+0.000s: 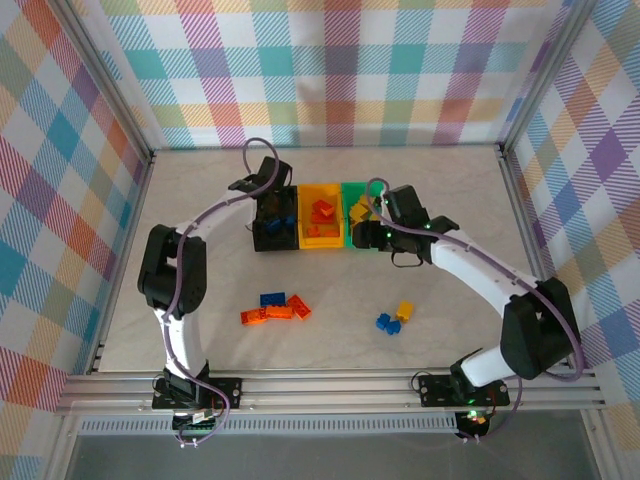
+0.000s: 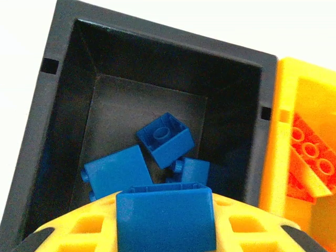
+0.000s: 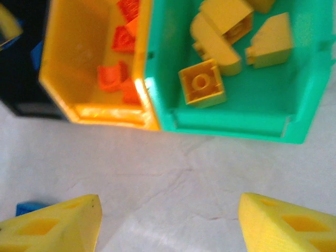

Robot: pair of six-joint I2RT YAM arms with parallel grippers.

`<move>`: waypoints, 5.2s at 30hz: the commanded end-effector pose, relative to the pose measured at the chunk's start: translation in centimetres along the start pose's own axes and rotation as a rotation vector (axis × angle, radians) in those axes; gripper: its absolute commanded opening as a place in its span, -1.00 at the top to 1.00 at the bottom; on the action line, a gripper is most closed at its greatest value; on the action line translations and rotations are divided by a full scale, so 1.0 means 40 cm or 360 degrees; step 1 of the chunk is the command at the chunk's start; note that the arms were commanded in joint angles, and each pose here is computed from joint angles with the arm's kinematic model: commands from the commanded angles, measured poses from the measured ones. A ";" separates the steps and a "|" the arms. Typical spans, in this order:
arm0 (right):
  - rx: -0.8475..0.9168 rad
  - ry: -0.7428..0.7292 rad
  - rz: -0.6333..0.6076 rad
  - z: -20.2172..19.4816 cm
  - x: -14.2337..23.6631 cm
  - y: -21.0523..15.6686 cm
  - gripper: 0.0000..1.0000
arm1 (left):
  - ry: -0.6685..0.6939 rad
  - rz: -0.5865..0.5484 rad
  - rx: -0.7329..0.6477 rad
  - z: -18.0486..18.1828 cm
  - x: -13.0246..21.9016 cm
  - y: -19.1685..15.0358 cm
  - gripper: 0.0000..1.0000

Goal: Sort the legos into containers by color

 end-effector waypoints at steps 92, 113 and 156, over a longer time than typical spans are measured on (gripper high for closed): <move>0.0337 0.0011 -0.0043 0.231 -0.138 0.151 -0.50 | -0.0183 0.0332 -0.0274 0.140 0.303 -0.452 -0.93; 0.0311 -0.0037 -0.0063 0.153 -0.080 0.061 -0.53 | 0.0068 0.0543 -0.0624 0.094 0.123 -0.547 -0.79; 0.0321 0.0100 0.0007 0.113 -0.018 -0.044 -0.52 | 0.0042 0.0089 -0.0118 -0.036 0.023 0.003 -0.07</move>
Point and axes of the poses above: each hand's point on the last joint's axis, 136 mm out from that joint toward the fingers, its own x axis back along the fingers, its own z axis along the line the jaws close on, y = z × x, the point moved 6 cm from there along x, back along the fingers, and after that the axes turned 6 degrees about -x, right-handed, at the moved point
